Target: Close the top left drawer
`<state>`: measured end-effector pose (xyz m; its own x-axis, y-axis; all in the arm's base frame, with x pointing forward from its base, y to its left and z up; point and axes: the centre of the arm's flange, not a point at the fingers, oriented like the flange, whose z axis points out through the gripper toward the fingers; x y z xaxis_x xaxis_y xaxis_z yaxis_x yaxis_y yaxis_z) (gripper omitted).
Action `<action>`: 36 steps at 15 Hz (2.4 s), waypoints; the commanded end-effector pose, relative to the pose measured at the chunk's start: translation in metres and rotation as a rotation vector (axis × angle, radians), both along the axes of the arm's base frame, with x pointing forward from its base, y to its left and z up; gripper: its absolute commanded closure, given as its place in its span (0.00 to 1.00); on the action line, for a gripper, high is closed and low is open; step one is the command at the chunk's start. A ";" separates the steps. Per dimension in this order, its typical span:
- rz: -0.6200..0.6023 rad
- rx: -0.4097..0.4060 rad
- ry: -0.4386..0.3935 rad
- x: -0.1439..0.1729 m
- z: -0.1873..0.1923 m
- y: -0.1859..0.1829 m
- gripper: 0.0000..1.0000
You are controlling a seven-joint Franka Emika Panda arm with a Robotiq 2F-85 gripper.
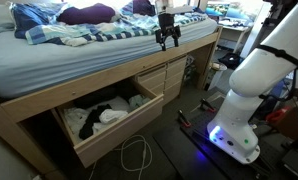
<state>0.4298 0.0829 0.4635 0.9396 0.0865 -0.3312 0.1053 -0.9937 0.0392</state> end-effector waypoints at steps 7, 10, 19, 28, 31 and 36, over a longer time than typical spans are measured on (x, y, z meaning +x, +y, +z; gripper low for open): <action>0.045 -0.011 0.111 0.008 -0.056 0.037 0.00; 0.070 -0.005 0.174 0.009 -0.086 0.054 0.00; 0.036 0.077 0.256 0.015 -0.145 0.073 0.00; 0.013 0.048 0.276 0.013 -0.171 0.078 0.00; 0.038 0.047 0.233 0.010 -0.198 0.088 0.00; 0.080 0.055 0.211 0.009 -0.225 0.092 0.00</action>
<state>0.4383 0.1752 0.2378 0.8391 0.1821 -0.5126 0.1851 -0.9817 -0.0457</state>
